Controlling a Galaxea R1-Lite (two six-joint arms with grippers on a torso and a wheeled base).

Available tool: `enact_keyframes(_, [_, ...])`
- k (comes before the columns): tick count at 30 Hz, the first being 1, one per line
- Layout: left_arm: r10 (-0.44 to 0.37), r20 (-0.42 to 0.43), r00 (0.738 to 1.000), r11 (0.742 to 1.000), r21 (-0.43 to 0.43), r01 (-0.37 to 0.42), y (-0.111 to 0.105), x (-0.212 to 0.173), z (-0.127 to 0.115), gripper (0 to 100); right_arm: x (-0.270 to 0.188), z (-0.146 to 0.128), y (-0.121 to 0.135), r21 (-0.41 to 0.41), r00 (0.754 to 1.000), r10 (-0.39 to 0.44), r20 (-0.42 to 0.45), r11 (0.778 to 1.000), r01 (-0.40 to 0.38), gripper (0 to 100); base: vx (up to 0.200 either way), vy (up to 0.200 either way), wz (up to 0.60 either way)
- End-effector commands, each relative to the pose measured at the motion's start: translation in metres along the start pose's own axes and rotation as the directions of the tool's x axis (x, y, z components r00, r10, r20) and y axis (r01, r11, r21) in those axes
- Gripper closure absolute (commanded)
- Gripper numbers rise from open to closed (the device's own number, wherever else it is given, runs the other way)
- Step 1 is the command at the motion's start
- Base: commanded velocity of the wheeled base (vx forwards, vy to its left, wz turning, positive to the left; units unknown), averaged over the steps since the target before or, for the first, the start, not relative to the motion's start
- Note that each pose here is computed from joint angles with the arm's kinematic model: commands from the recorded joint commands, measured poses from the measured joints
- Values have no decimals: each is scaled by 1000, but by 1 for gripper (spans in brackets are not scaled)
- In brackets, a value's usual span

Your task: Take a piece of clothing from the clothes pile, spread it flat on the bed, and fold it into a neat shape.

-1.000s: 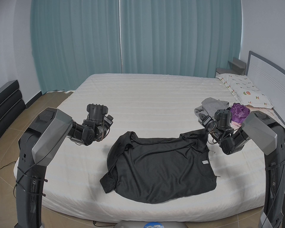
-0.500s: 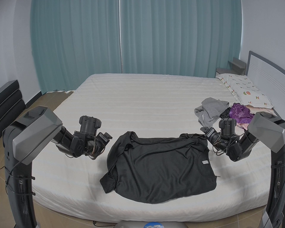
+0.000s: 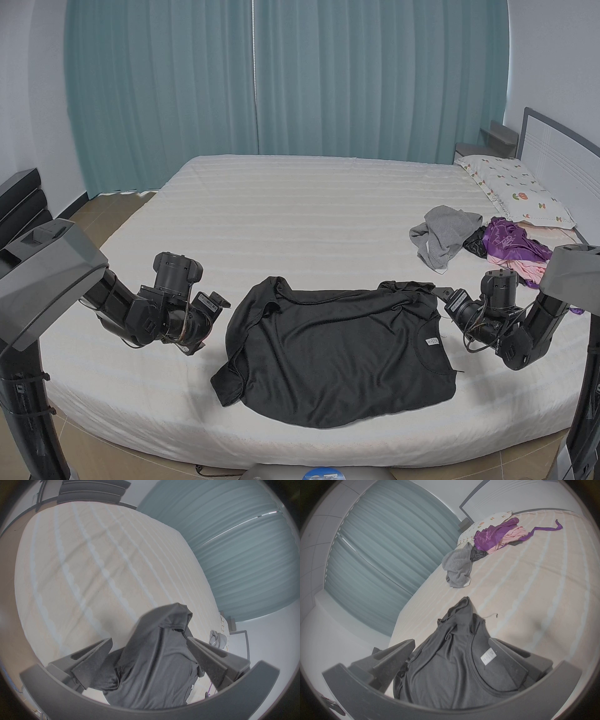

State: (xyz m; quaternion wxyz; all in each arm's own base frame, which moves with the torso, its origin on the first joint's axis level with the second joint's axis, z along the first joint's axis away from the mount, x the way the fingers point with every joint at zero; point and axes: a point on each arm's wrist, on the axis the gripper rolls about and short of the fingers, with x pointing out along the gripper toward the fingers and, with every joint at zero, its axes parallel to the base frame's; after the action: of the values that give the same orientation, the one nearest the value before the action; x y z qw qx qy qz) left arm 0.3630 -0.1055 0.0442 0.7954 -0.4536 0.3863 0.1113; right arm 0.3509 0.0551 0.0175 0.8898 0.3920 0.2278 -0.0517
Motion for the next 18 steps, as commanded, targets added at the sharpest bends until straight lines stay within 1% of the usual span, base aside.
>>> enact_keyframes(1, [-12,-12,1000,1000,9,12,-3,-9,-8,0,-12,-5,0,-5,1000,-4,-19,1000,4,0,0,-200,0])
enact_keyframes(5, [-25,-18,1000,999,20,25,-2,-18,-13,0,-16,-8,-4,-7,999,-20,-31,1000,20,0,0,-200,0])
enact_keyframes(7, [-39,-16,999,999,24,39,2,-25,-14,0,-18,-11,-8,8,999,-32,-41,999,32,0,0,0,0])
enact_keyframes(9, [-37,-13,999,999,33,38,9,-27,-17,0,-20,-11,-9,35,999,-30,-40,999,32,0,0,0,0])
enact_keyframes(10, [-37,-13,999,999,33,38,9,-27,-17,0,-20,-11,-9,35,999,-30,-40,999,32,0,0,0,0])
enact_keyframes(11, [-39,-8,999,998,43,39,17,-28,-20,0,-22,-12,-10,56,999,-25,-35,998,26,0,0,0,0])
enact_keyframes(12, [-42,-7,999,998,46,42,18,-28,-20,0,-23,-12,-10,57,999,-25,-35,998,27,0,0,0,0])
enact_keyframes(13, [-41,-9,999,998,50,41,24,-29,-22,0,-25,-14,-12,62,999,-25,-35,998,27,0,0,0,0])
enact_keyframes(17, [-11,-12,1000,997,77,12,38,-27,-28,0,-32,-18,-17,63,999,-25,-39,998,27,0,0,0,0])
enact_keyframes(18, [2,-17,1000,995,98,0,41,-28,-29,0,-34,-19,-19,62,999,-26,-40,998,29,0,0,0,0])
